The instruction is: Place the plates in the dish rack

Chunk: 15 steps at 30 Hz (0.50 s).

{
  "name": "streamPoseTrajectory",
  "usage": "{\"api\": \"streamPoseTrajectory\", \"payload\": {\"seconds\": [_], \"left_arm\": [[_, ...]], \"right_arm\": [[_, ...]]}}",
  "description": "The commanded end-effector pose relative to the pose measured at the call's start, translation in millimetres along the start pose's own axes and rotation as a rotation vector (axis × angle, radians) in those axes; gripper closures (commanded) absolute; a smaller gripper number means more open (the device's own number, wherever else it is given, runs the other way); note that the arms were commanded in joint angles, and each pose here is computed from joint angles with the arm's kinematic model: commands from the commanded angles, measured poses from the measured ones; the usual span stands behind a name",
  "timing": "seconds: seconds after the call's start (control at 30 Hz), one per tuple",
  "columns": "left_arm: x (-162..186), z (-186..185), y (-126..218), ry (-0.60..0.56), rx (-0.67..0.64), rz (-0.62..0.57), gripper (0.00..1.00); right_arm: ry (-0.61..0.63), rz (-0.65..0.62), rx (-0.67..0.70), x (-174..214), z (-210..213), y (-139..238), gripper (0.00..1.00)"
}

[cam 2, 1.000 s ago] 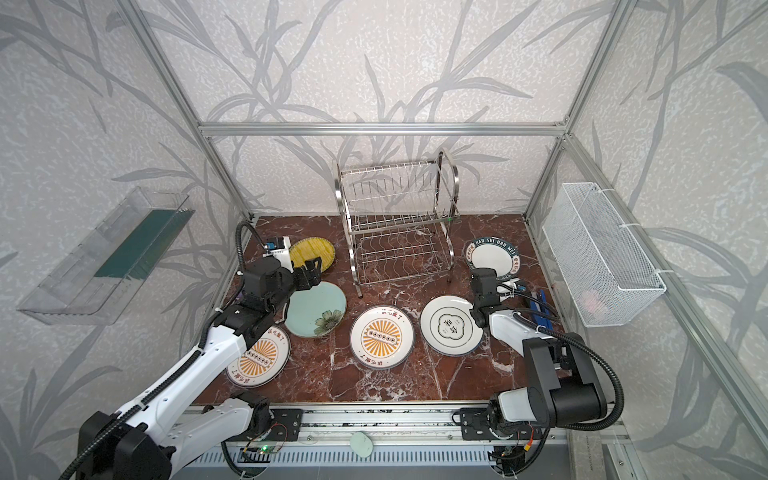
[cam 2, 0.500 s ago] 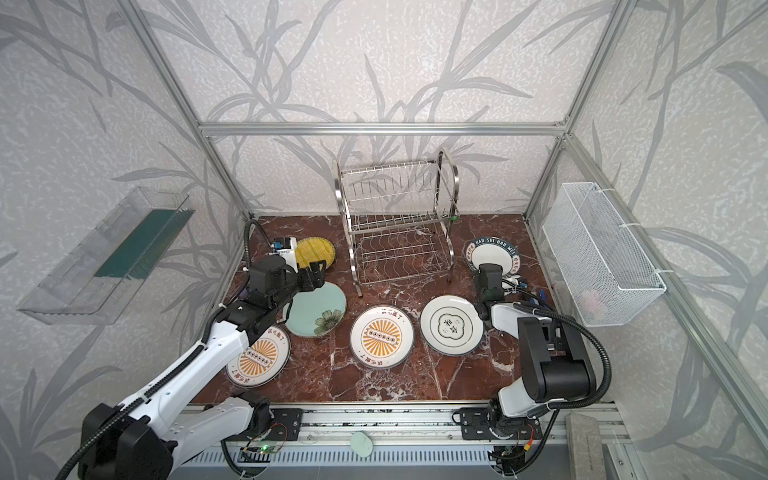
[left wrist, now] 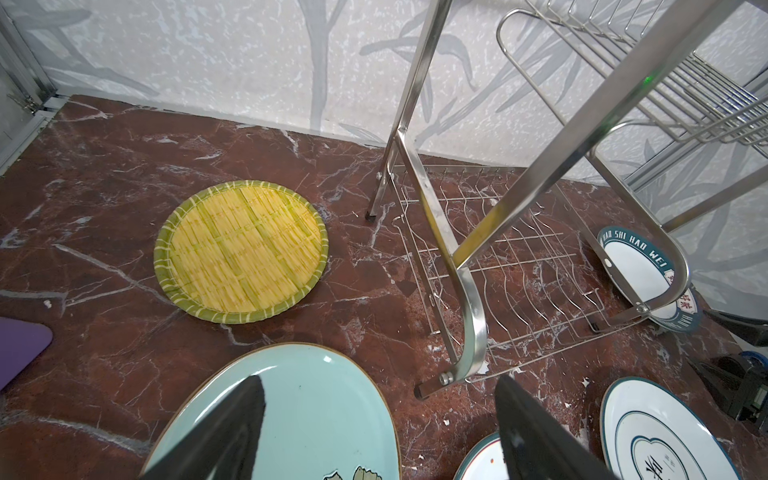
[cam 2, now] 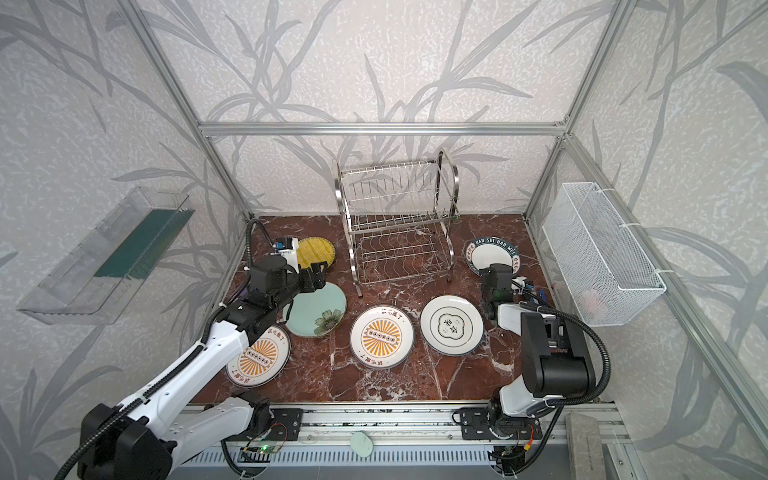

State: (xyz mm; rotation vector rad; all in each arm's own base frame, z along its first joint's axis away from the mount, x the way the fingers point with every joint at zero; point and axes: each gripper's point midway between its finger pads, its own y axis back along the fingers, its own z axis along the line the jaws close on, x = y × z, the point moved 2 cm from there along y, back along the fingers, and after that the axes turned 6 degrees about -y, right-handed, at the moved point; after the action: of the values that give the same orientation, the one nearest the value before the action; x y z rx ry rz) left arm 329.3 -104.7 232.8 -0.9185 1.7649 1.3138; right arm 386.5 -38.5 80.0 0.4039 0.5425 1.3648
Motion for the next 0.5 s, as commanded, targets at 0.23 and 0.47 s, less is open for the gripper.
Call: {"api": "streamPoseTrajectory", "payload": {"seconds": [0.23,0.47], "left_arm": [[-21,-6,12,-0.001,0.008,-0.047,0.14],[-23,-6,14,-0.001,0.01,-0.05,0.14]], "right_arm": [[-0.059,0.061,0.038,3,-16,1,0.22],[-0.106,0.098,0.069,8,-29,-2,0.19]]}}
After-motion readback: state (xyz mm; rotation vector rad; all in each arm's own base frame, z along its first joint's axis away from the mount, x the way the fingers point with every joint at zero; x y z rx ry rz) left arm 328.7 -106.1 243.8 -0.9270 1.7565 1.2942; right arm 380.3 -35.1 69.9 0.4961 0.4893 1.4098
